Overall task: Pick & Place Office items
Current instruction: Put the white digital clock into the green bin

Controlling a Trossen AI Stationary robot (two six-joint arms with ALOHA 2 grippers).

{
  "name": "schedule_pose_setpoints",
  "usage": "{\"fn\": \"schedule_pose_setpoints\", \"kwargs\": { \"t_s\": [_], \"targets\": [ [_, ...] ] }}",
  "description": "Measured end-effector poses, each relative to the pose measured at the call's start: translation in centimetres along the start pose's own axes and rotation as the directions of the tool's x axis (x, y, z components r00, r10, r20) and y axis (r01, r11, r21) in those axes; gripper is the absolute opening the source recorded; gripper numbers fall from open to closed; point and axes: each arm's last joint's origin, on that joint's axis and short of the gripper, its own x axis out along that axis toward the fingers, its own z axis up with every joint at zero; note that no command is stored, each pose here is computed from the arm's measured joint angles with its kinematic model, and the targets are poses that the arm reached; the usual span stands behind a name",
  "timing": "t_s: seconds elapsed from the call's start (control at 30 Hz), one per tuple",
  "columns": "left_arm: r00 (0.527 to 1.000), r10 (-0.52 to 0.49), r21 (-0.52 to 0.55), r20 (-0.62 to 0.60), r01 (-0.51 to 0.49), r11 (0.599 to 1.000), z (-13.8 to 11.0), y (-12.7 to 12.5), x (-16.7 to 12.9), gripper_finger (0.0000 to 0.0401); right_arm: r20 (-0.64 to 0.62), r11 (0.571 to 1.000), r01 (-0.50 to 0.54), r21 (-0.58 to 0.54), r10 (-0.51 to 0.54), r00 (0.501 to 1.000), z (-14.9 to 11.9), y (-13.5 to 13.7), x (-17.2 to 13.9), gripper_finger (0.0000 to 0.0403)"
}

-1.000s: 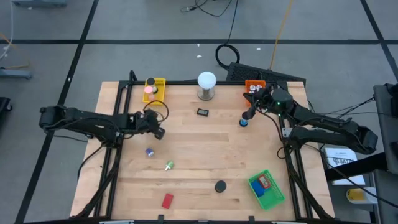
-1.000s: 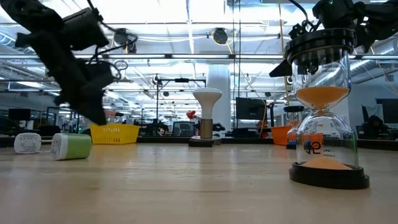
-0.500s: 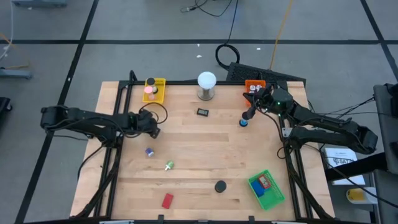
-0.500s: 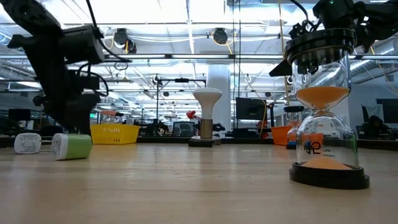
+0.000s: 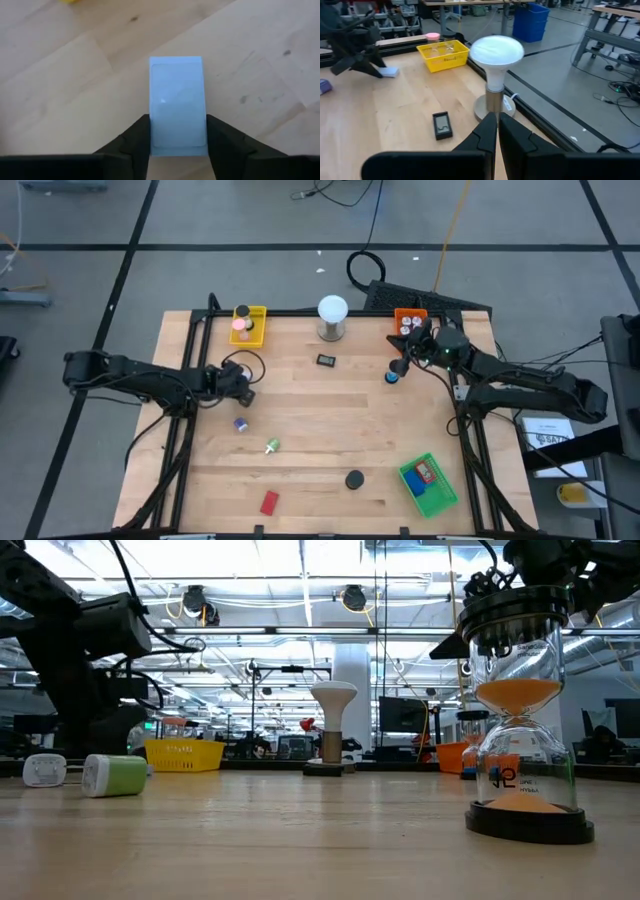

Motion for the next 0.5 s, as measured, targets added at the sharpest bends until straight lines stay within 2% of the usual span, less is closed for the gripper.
{"fn": "schedule_pose_setpoints", "kwargs": {
  "t_s": [0.2, 0.33, 0.37, 0.43, 0.5],
  "targets": [
    [0.999, -0.025, 0.046, 0.044, 0.023, 0.999, 0.1, -0.6, -0.8, 0.0158, 0.001, 0.999, -0.033, -0.014, 0.033, 0.999, 0.0, 0.6, 0.0, 0.0013],
    [0.971, -0.125, 0.056, 0.202, 0.116, 0.992, 1.0, -1.4, -2.1, 0.0158, 0.001, 0.999, -0.055, 0.004, 0.055, 0.999, 0.0, 1.1, -0.1, 0.0013],
    [0.955, -0.168, 0.071, 0.244, 0.155, 0.985, 1.2, -1.8, -2.5, 0.0158, 0.001, 0.998, -0.062, 0.016, 0.062, 0.998, 0.0, 1.2, -0.1, 0.0013],
    [0.893, -0.275, 0.106, 0.356, 0.254, 0.961, 1.6, -2.8, -3.2, 0.0158, 0.021, 0.996, -0.083, 0.030, 0.083, 0.996, -0.3, 1.5, -0.1, 0.0016],
    [0.782, -0.395, 0.169, 0.481, 0.360, 0.918, 1.9, -3.7, -3.8, 0.0158, 0.044, 0.993, -0.108, 0.043, 0.106, 0.993, -1.1, 2.0, 0.0, 0.0022]
  ]
}}
